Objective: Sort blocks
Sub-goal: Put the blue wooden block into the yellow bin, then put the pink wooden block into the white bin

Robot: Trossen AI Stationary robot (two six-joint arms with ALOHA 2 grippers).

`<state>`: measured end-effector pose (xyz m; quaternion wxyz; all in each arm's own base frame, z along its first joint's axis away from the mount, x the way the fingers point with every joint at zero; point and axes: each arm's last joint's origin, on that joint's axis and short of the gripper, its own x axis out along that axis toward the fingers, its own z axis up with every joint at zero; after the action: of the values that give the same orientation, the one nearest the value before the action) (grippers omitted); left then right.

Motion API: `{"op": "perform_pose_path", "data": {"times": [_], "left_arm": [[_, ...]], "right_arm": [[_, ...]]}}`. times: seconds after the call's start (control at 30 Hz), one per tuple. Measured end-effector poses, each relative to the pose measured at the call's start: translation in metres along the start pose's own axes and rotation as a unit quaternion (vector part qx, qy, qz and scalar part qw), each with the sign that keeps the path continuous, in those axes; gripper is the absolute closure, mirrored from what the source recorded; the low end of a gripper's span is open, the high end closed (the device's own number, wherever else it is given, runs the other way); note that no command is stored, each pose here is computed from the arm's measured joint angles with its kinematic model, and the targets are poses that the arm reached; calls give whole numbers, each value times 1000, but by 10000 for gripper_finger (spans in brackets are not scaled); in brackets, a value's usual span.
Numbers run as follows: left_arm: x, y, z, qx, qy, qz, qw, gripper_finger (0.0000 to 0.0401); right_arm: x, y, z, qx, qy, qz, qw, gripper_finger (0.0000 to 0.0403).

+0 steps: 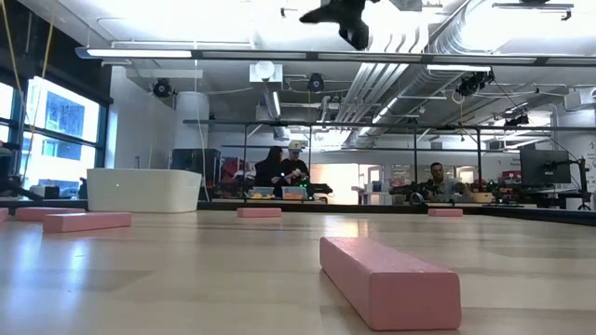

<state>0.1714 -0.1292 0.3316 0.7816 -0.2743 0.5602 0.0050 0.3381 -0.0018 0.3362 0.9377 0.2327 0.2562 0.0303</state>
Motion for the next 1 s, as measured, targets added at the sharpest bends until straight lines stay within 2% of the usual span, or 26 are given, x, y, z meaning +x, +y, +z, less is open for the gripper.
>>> {"op": "perform_pose_path", "data": {"times": [0.1,0.27,0.37,0.47,0.63,0.8,0.9,1.0], "left_arm": [[22,-6,-30,-9,8,-19,1000,351],[41,-8,-76,-4,50,-16,999,349],[47,-4,-96,-7,71,-2,997,342],[48,-3,-106,-7,80,4,997,317],[47,-3,-109,6,85,0,996,247],[48,-3,-104,-5,73,3,997,187],[50,0,-92,-23,42,15,999,164],[54,8,-63,-76,-6,35,996,156]], "right_arm": [[3,18,-5,30,-5,17,999,202],[6,49,-19,88,-27,4,996,202],[7,66,-28,111,-40,-8,993,202],[6,80,-37,118,-47,-14,992,202],[4,95,-46,111,-52,-17,992,202],[3,102,-51,106,-46,-8,993,202],[3,106,-54,101,-40,0,994,202],[2,110,-56,88,-35,6,996,202]]}}
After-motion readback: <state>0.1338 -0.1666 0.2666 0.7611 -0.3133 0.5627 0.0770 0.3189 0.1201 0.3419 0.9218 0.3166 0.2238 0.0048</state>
